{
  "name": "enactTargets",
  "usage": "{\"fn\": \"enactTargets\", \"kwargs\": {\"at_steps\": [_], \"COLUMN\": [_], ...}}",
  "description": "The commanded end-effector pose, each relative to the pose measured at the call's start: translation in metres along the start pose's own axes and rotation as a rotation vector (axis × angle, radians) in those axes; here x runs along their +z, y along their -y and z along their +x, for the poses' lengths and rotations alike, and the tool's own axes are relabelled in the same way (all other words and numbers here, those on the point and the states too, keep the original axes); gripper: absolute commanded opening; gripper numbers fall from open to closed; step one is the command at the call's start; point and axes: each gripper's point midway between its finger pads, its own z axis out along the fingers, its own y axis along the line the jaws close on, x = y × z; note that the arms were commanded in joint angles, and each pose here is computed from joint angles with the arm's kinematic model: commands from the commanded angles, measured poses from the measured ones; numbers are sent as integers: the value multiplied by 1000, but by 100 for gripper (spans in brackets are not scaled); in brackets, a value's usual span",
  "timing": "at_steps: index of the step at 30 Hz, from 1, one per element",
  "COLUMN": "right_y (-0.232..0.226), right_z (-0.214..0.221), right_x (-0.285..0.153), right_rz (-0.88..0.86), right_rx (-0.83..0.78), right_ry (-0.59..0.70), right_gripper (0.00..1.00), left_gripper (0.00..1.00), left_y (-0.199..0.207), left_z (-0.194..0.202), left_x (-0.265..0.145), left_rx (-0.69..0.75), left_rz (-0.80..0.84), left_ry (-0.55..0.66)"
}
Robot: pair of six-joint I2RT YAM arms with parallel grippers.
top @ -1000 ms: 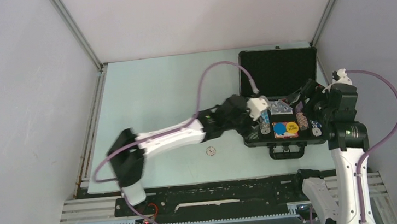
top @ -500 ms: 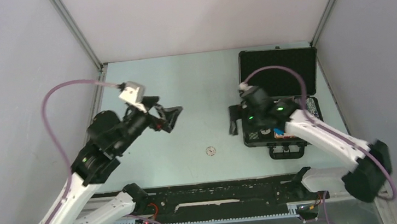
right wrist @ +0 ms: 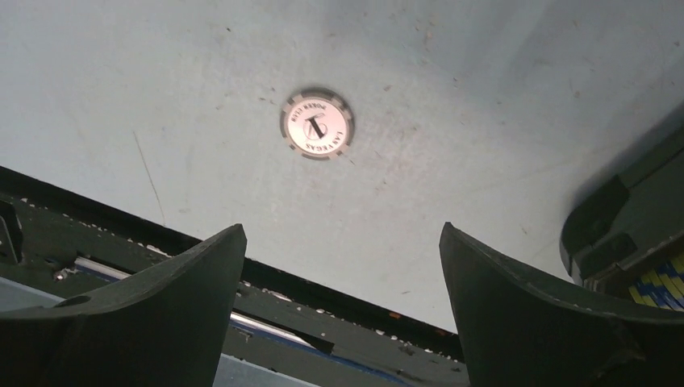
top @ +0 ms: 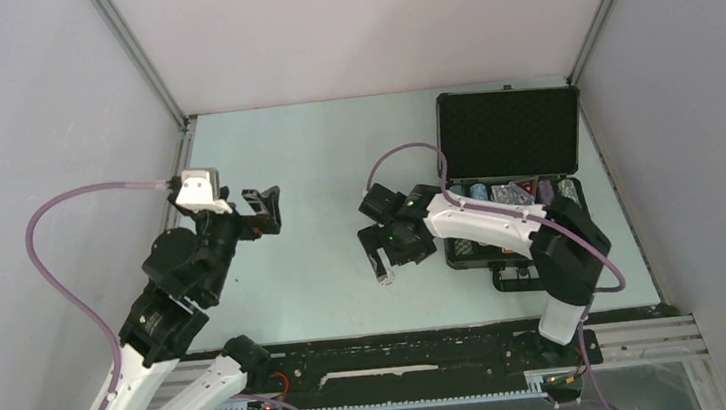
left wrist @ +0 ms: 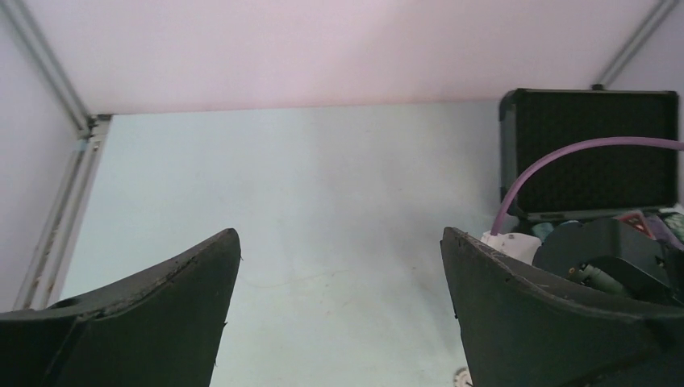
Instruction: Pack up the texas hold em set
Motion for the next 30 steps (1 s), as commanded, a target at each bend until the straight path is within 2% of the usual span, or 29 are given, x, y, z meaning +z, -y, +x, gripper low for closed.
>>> {"fn": "enactTargets", "kwargs": {"at_steps": [1, 6, 19, 30], "right_y": [-9, -13, -29, -25], "right_z": [-5, -5, -7, -13], "right_x": [-1, 7, 37, 58], "right_rz": [17, 33, 81, 131], "right_rx": [-36, -36, -17, -25], "right_ry": [-34, -64, -118, -133], "right_gripper": [100, 99, 82, 64], "left_gripper": [100, 100, 100, 100], "left_y": [-25, -35, -34, -36], "left_z": [8, 5, 7, 6], "left_x": [-3, -12, -11, -14], "left_rx": [7, -19, -23, -26], "left_rz": [-106, -141, -138, -140], "left_ry": [51, 88, 88, 97]}}
